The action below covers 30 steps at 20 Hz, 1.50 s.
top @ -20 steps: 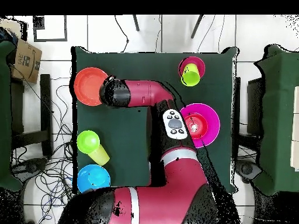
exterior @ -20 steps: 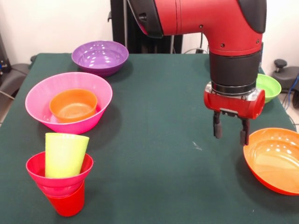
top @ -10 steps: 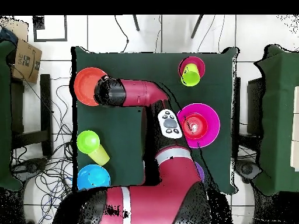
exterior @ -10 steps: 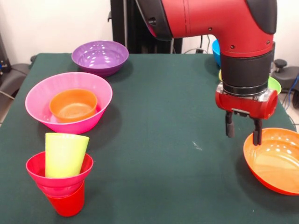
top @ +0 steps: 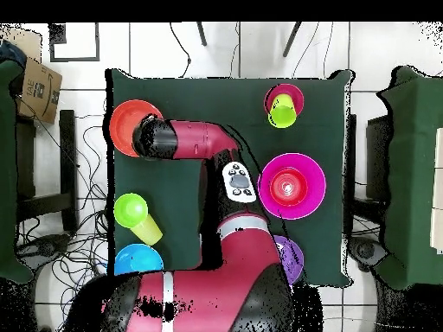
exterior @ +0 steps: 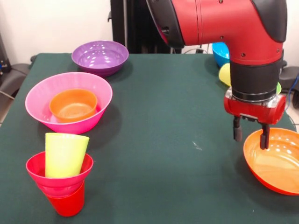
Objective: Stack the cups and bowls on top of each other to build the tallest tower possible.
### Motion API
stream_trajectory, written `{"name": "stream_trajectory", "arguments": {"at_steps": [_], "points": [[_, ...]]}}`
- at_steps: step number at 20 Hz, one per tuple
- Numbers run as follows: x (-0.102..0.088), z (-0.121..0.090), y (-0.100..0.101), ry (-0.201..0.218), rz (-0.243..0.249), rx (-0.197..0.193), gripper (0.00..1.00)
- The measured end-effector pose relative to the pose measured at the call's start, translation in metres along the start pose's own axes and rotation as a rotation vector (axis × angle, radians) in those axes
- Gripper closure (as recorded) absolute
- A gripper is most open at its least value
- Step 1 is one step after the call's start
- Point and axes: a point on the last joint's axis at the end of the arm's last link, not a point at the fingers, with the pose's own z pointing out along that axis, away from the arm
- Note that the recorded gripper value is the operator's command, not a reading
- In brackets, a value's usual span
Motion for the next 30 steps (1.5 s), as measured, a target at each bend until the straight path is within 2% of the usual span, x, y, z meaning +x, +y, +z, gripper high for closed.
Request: {"name": "stream_trajectory", "arguments": {"at_steps": [8, 15, 19, 30], "points": [[0.005, 0.041, -0.017, -0.022, -0.023, 0.064, 0.0], [0.002, 0.07, -0.03, -0.07, -0.035, 0.073, 0.0], [-0.002, 0.071, -0.027, -0.082, -0.029, 0.062, 0.0], [-0.004, 0.071, -0.025, -0.077, -0.007, 0.055, 0.0]]}}
